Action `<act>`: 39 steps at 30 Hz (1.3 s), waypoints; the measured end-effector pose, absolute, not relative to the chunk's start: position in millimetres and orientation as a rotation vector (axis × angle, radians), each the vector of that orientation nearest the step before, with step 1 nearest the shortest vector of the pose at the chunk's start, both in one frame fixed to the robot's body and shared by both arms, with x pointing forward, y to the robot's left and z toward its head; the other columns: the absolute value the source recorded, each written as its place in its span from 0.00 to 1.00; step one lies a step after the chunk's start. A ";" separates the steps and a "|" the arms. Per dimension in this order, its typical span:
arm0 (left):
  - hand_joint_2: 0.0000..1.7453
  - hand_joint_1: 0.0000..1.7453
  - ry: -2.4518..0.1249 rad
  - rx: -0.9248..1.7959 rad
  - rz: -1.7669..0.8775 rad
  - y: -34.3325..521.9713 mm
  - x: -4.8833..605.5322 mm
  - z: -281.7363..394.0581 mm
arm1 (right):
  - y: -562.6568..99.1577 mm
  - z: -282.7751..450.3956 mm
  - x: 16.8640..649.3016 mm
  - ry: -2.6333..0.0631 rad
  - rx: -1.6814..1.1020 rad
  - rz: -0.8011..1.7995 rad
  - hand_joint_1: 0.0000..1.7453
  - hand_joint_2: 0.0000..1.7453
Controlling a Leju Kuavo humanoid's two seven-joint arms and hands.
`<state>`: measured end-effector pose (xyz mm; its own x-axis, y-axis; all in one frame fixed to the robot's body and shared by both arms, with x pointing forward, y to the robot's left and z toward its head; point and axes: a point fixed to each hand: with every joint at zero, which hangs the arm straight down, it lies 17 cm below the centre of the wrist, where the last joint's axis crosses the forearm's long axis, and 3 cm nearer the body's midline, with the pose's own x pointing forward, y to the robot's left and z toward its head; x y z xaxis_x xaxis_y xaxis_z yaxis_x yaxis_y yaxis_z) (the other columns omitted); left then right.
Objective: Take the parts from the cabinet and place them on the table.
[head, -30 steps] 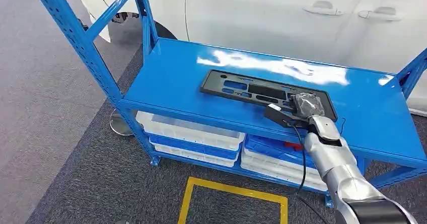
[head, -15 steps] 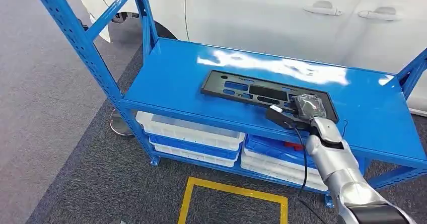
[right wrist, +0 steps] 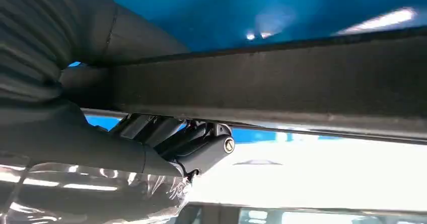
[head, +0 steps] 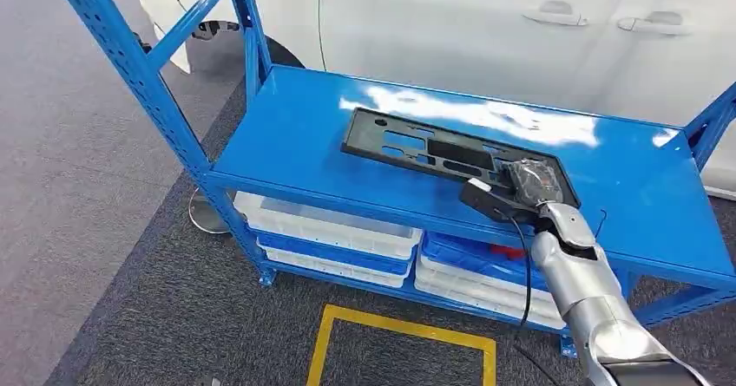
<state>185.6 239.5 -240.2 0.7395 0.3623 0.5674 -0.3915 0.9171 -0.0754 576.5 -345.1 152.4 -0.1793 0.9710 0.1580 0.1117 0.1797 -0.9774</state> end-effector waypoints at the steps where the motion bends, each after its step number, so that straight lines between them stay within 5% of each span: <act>1: 1.00 0.00 -0.607 0.051 0.411 239.4 184.8 -240.7 | -342.1 156.8 576.2 -1.530 -1.067 1.127 1.00 1.00; 20: 1.00 0.00 -0.585 0.102 0.406 247.3 181.5 -243.4 | -245.8 256.3 569.3 -2.012 -0.563 0.870 1.00 1.00; 39: 1.00 0.00 -0.557 0.079 0.419 241.9 186.8 -244.0 | -79.1 418.5 500.1 -2.301 0.545 0.678 1.00 1.00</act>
